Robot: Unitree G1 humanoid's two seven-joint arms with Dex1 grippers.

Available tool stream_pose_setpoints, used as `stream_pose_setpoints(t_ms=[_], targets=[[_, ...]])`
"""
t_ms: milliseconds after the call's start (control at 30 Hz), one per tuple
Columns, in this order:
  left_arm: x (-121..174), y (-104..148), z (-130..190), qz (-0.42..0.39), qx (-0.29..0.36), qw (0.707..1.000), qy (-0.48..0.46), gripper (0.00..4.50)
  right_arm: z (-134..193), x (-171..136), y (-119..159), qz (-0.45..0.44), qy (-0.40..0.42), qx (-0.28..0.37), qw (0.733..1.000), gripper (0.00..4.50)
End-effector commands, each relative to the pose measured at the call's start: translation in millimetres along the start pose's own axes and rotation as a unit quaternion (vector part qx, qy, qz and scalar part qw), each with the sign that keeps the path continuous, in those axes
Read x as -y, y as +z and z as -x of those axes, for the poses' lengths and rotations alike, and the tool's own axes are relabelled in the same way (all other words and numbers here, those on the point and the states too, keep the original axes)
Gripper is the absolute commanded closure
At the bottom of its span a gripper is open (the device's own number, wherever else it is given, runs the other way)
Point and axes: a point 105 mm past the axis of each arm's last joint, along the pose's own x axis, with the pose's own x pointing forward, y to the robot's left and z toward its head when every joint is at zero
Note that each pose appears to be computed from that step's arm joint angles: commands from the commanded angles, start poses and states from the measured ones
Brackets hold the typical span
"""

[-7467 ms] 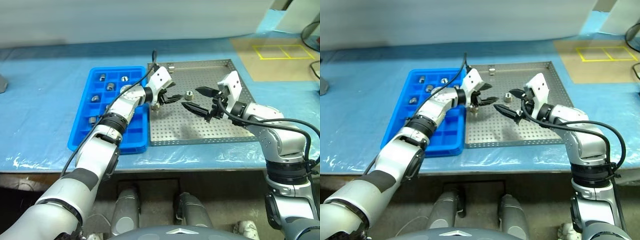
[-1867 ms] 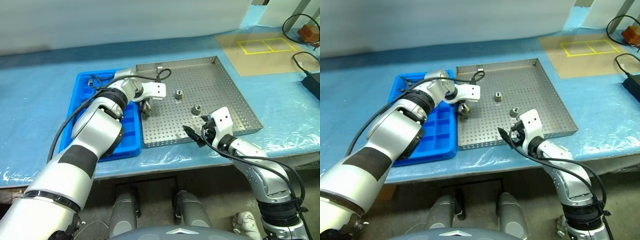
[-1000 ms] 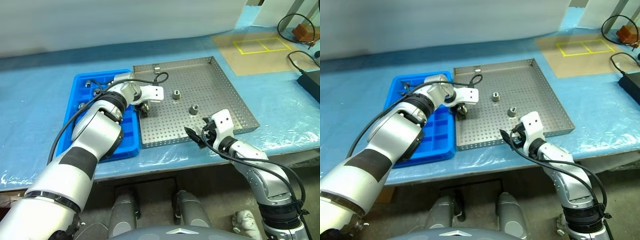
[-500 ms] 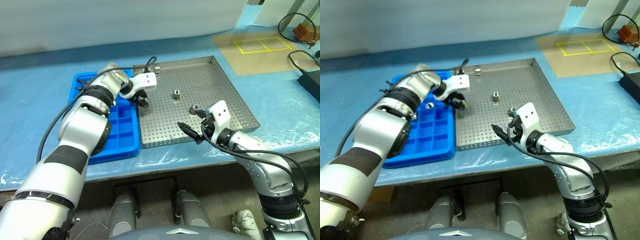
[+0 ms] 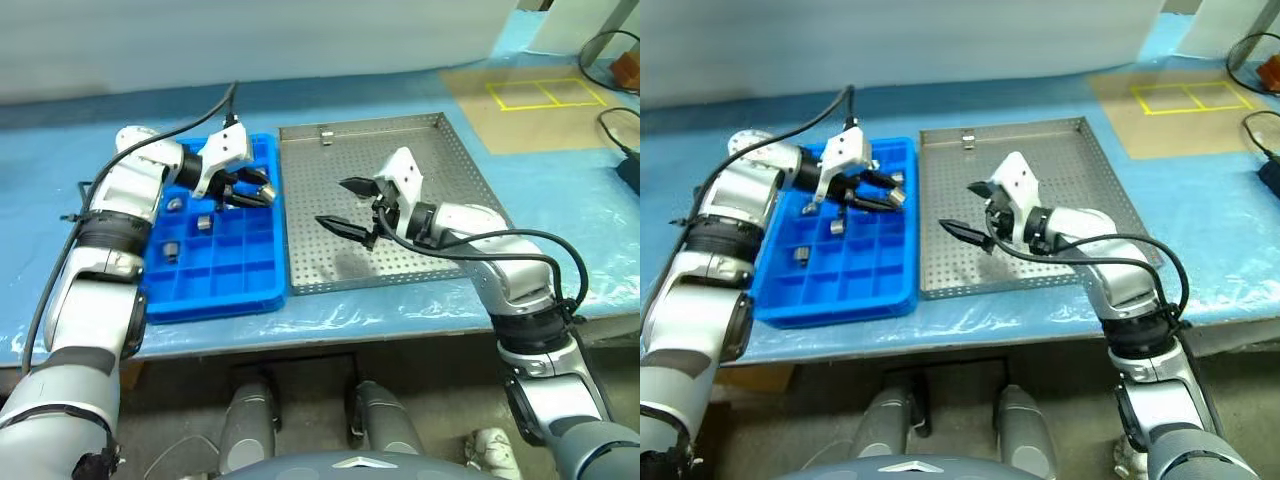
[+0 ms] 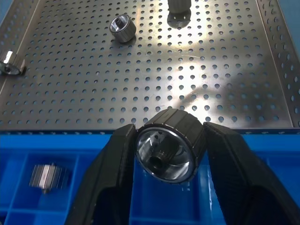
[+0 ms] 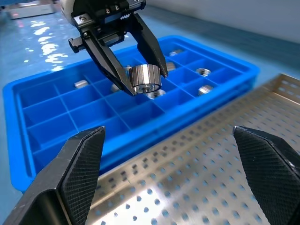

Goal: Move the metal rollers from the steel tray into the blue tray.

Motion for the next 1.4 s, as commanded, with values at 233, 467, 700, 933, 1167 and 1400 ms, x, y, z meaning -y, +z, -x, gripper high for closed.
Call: stream_pose_setpoints(t_ms=[233, 467, 700, 933, 1167, 1400], targets=[[17.7, 17.1, 47.4, -0.003, 0.051, 0.989, 0.136, 2.61, -39.6, -28.5, 19.9, 0.05, 0.147, 0.027, 0.988, 0.0], [48.6, -8.9, 55.9, 0.057, 0.031, 0.986, 0.156, 2.61, -55.9, -36.8, 15.0, 0.054, 0.187, 0.021, 0.981, 0.0], [84.9, -41.4, 61.7, 0.109, -0.009, 0.984, 0.143, 2.61, -57.7, -42.1, 10.6, 0.048, 0.2, 0.019, 0.978, 0.0], [92.8, -62.1, 57.1, 0.134, -0.028, 0.979, 0.149, 2.61, -57.4, -41.5, 10.9, 0.052, 0.202, 0.017, 0.978, 0.0], [98.5, -70.9, 50.7, 0.142, -0.038, 0.978, 0.15, 2.61, -55.3, -38.5, 11.2, 0.055, 0.196, 0.014, 0.979, 0.0], [106.5, -87.7, 44.9, 0.153, -0.068, 0.975, 0.148, 2.61, -54.0, -36.2, 9.8, 0.057, 0.192, 0.009, 0.98, 0.0]])
